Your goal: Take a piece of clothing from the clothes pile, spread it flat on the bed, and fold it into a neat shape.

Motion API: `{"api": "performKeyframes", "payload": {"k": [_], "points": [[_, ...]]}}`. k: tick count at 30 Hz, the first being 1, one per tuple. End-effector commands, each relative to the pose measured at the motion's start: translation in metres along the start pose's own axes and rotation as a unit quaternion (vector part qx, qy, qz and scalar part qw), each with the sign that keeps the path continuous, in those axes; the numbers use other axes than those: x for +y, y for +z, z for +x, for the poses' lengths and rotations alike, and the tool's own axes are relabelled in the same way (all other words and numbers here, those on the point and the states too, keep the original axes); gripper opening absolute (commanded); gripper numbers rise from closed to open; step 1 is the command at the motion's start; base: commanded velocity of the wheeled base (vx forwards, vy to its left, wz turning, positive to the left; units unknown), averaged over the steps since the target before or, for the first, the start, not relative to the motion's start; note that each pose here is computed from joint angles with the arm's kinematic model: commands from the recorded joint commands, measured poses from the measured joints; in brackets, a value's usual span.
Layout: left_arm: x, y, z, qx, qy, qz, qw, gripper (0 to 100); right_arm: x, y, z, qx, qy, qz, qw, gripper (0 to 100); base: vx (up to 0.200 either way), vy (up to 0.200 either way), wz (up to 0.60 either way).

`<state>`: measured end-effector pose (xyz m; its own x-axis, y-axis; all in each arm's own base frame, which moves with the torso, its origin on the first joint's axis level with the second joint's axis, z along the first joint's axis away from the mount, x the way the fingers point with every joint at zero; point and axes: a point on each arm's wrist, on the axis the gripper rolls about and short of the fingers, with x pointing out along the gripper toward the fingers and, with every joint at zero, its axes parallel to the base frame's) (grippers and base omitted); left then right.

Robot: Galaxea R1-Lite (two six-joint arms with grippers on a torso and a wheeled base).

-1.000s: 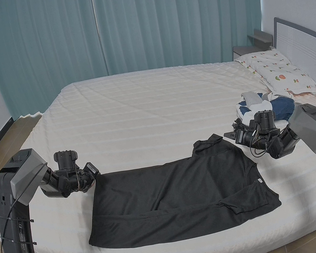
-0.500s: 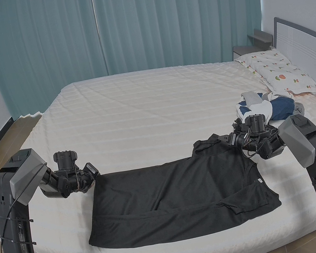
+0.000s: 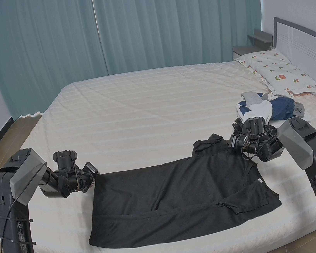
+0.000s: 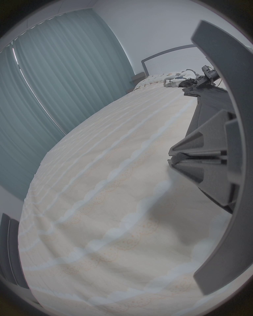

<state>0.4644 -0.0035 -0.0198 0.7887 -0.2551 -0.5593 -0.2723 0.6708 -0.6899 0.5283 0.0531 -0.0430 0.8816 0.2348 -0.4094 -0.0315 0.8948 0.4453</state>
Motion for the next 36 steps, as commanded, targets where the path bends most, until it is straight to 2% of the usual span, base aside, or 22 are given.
{"api": "performKeyframes", "payload": {"k": [1,10,18,19,25,36], "points": [[0.000,0.001,0.000,-0.001,-0.001,-0.001,1.0000,0,0.001,0.009,-0.005,-0.012,0.003,0.004,0.9999,0,0.000,0.000,0.00],[-0.001,0.003,-0.001,-0.005,-0.003,-0.007,1.0000,0,-0.005,0.013,-0.017,-0.027,0.006,0.013,0.9995,0,0.000,0.000,0.00],[-0.002,0.003,0.000,-0.009,-0.008,-0.014,0.9998,0,-0.007,0.004,-0.015,-0.016,0.005,0.013,0.9998,0,0.000,0.000,0.00],[-0.002,0.003,0.000,-0.009,-0.008,-0.014,0.9998,0,-0.007,0.004,-0.015,-0.016,0.005,0.013,0.9998,100,0.000,0.000,0.00],[-0.002,0.004,0.000,-0.010,-0.009,-0.013,0.9998,0,-0.004,0.006,-0.015,-0.024,0.011,0.011,0.9996,100,0.000,0.000,0.00],[-0.002,0.003,0.000,-0.009,-0.008,-0.013,0.9998,0,-0.003,-0.009,-0.017,0.009,0.025,0.013,0.9996,100,0.000,0.000,0.00]]}}
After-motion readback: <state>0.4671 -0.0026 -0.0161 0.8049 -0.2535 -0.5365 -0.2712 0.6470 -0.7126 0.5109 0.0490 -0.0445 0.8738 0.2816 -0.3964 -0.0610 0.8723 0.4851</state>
